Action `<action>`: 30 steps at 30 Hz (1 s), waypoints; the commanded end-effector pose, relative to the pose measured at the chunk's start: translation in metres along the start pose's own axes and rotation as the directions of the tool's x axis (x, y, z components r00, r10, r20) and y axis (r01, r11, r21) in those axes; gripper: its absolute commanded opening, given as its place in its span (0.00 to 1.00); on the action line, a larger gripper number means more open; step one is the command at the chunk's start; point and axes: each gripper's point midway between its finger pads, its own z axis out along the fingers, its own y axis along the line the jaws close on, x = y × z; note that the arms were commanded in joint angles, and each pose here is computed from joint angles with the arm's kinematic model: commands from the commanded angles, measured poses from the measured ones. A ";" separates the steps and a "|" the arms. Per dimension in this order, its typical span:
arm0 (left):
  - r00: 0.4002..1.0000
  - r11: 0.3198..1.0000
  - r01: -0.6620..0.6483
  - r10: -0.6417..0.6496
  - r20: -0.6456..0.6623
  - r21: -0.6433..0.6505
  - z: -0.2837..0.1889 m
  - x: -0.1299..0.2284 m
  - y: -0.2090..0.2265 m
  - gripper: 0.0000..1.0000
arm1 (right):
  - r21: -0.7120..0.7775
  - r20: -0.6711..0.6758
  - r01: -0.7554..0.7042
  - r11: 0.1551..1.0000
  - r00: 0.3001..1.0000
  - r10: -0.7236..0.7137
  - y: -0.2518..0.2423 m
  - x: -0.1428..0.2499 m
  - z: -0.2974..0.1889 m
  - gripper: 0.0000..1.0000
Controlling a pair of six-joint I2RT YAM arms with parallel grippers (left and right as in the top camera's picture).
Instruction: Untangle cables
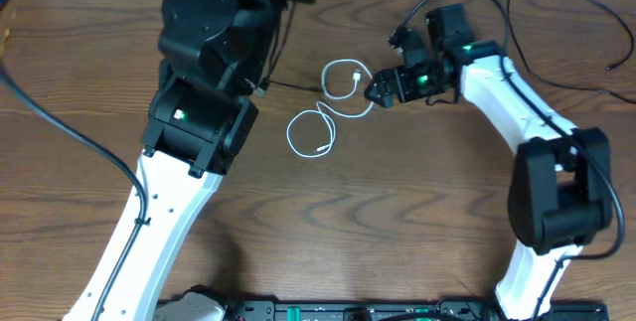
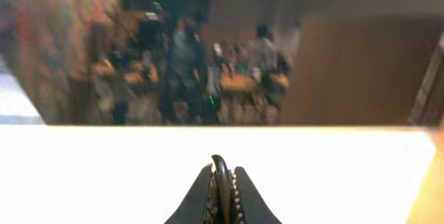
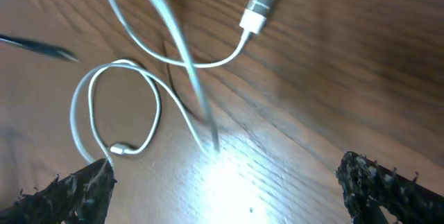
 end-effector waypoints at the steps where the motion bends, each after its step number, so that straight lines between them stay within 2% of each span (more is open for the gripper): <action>1: 0.999 0.996 0.008 -0.004 -0.048 0.091 -0.008 0.004 -0.015 0.08 | 0.002 0.171 0.151 0.988 0.974 -0.149 0.027 -0.044 -0.067 0.99; 4: 0.992 0.987 0.007 0.013 -0.125 0.159 -0.011 0.023 -0.025 0.08 | 0.033 0.248 0.221 0.975 0.943 -0.222 0.043 -0.055 -0.104 0.99; 7: 0.977 0.952 0.021 0.046 -0.209 0.306 -0.020 0.043 -0.049 0.08 | 0.021 0.319 0.365 0.931 0.880 -0.353 0.072 -0.060 -0.136 0.99; 10: 0.954 0.902 0.047 0.086 -0.286 0.428 -0.033 0.063 -0.069 0.08 | -0.031 0.407 0.548 0.836 0.771 -0.490 0.113 -0.057 -0.164 0.99; 15: 0.926 0.862 0.084 0.118 -0.359 0.501 -0.046 0.080 -0.068 0.08 | -0.037 0.522 0.715 0.698 0.610 -0.596 0.155 -0.052 -0.203 0.99; 18: 0.925 0.783 0.143 0.112 -0.363 0.605 -0.059 0.074 -0.075 0.08 | -0.056 0.582 0.769 0.637 0.544 -0.605 0.173 -0.050 -0.218 0.99; 21: 0.921 0.698 0.199 0.107 -0.374 0.688 -0.072 0.071 -0.081 0.08 | -0.081 0.630 0.806 0.586 0.497 -0.596 0.187 -0.049 -0.228 0.95; 25: 0.904 0.608 0.280 0.094 -0.417 0.743 -0.083 0.074 -0.091 0.08 | -0.108 0.662 0.820 0.563 0.482 -0.574 0.198 -0.051 -0.233 0.74; 30: 0.885 0.608 0.319 0.084 -0.458 0.728 -0.078 0.086 -0.090 0.08 | -0.114 0.670 0.816 0.567 0.484 -0.562 0.206 -0.055 -0.233 0.42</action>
